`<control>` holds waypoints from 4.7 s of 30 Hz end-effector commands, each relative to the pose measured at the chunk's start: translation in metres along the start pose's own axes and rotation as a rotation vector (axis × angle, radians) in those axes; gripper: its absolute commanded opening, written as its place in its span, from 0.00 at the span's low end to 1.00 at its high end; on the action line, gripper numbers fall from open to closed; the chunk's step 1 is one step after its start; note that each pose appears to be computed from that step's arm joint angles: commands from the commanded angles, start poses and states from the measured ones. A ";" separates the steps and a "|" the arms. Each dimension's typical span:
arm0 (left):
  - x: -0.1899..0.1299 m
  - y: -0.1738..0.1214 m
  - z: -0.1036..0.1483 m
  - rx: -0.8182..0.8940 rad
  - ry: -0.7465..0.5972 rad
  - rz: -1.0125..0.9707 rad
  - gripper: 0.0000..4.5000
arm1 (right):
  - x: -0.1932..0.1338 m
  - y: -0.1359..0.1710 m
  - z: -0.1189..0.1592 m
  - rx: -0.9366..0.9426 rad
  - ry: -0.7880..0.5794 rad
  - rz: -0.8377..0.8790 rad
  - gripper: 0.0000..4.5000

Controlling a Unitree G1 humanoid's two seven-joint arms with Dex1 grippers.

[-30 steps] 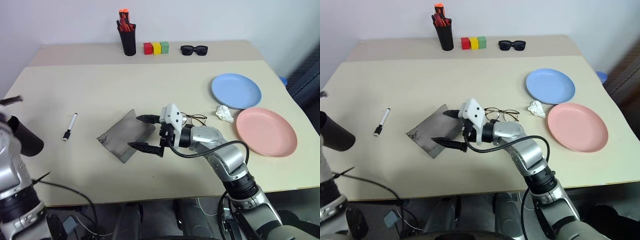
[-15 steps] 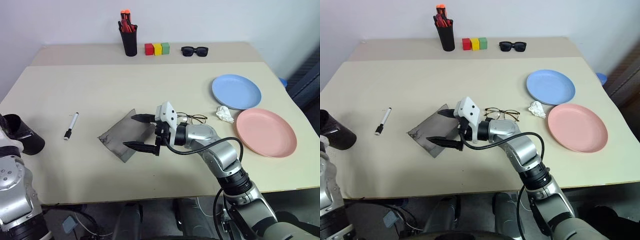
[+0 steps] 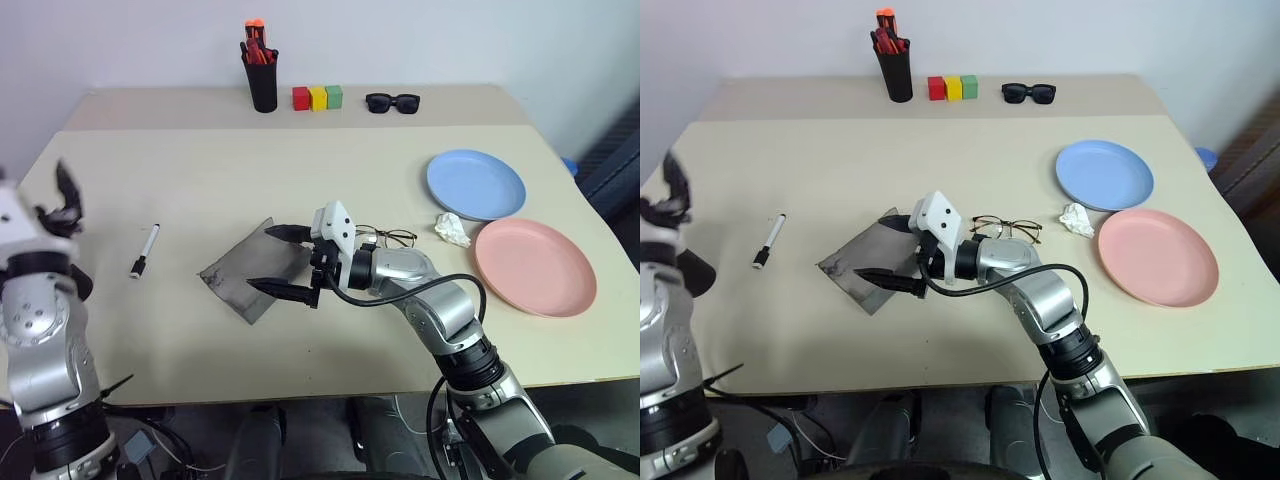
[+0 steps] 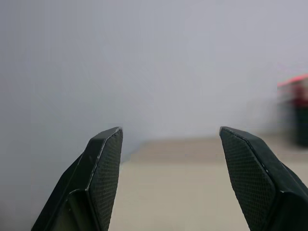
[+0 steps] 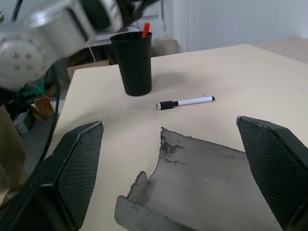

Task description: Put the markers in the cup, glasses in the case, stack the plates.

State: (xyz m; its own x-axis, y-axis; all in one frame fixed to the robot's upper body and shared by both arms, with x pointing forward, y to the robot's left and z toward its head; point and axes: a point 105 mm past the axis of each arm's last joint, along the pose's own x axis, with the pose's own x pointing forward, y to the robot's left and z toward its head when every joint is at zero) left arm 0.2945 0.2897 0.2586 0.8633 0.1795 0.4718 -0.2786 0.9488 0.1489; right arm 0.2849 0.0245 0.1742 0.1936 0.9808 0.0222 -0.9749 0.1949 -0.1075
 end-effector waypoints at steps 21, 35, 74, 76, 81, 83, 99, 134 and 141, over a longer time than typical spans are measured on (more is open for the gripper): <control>-0.040 -0.003 -0.148 -0.075 1.133 0.041 0.60 | -0.008 0.003 0.010 -0.056 -0.012 0.001 1.00; 0.028 0.045 0.010 0.004 0.040 0.256 0.01 | -0.006 0.010 0.015 -0.020 -0.058 0.047 1.00; -0.009 0.017 0.004 -0.030 -0.037 0.092 0.34 | -0.002 0.010 0.019 0.001 -0.072 0.056 1.00; -0.006 -0.021 0.008 -0.085 -0.015 -0.143 0.40 | -0.004 0.007 0.019 -0.013 -0.068 0.043 1.00; -0.048 -0.115 -0.004 -0.294 0.288 -0.795 0.87 | -0.016 -0.003 0.016 -0.040 -0.034 -0.001 1.00; -0.067 -0.127 -0.013 -0.324 0.431 -0.927 0.99 | -0.029 -0.009 0.013 -0.050 0.001 -0.025 1.00; -0.112 -0.156 -0.088 -0.082 0.899 -1.188 0.36 | -0.113 -0.027 -0.006 -0.157 0.263 -0.212 1.00; -0.068 -0.133 -0.055 0.039 0.346 -1.317 1.00 | -0.140 -0.130 -0.040 -0.508 0.721 -0.457 0.83; -0.088 -0.109 -0.061 -0.047 0.452 -1.135 1.00 | -0.131 -0.127 -0.044 -0.518 0.709 -0.399 0.01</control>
State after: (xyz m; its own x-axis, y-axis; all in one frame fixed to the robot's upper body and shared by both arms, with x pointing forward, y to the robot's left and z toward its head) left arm 0.2778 0.1863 0.1338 0.6501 -0.6991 -0.2978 0.7593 0.6125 0.2198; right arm 0.3881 -0.1347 0.1324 0.6916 0.5578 -0.4589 -0.6943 0.3381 -0.6354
